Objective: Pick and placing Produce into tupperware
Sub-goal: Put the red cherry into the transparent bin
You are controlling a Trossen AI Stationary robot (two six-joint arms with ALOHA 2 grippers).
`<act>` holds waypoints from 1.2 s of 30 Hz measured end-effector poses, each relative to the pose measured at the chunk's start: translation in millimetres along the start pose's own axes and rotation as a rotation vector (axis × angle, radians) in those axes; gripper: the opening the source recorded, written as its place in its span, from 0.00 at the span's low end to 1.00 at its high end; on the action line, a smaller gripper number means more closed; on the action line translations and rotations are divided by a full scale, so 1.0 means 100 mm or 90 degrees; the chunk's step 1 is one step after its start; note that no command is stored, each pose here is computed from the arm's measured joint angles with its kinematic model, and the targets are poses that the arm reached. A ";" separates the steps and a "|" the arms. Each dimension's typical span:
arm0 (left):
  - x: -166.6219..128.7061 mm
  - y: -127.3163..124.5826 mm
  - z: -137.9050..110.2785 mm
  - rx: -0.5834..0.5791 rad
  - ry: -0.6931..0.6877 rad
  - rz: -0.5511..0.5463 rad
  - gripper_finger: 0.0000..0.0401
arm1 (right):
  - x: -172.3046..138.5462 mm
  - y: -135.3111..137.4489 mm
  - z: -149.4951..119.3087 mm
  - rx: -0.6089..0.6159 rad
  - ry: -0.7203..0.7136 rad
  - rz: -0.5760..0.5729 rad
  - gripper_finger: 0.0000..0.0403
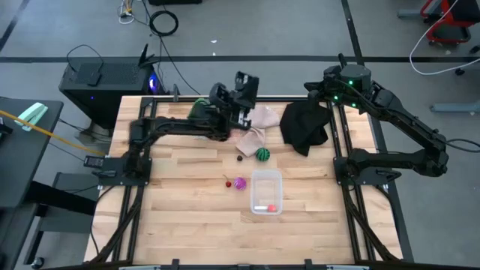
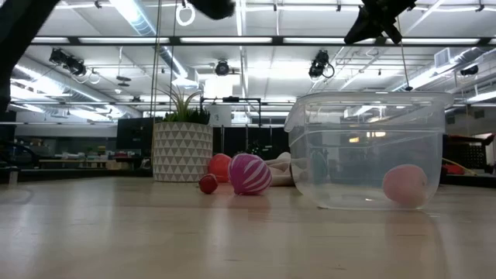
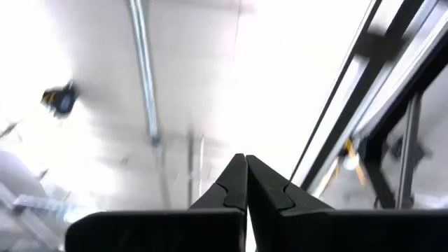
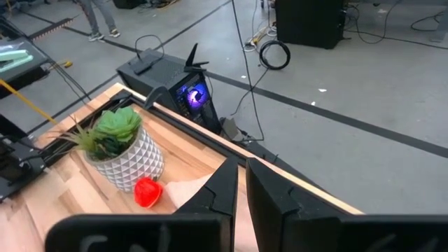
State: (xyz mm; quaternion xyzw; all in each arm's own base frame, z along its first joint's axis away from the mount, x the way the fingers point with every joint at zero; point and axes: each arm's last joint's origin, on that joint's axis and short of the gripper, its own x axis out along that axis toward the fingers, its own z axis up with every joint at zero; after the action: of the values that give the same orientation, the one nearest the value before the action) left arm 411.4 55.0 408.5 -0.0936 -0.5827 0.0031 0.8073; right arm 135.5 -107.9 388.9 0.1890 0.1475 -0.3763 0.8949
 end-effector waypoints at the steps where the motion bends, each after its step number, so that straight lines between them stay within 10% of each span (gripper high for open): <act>1: -0.07 -0.01 0.05 0.008 0.022 0.001 0.01 | 0.00 0.00 0.00 0.000 0.000 0.001 0.09; 21: -1.61 -0.48 1.47 0.034 0.360 0.180 0.01 | 0.00 0.00 0.00 0.018 0.000 0.002 0.09; 36: -1.96 -0.68 1.47 0.018 0.855 0.149 0.04 | 0.00 0.00 0.00 0.062 0.000 0.003 0.09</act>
State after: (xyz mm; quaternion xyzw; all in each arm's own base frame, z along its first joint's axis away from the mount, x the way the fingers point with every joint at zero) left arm 203.0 -12.7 279.8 -0.1269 0.0591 0.0395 0.9894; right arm 135.8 -107.7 389.0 0.2325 0.1287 -0.3812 0.8855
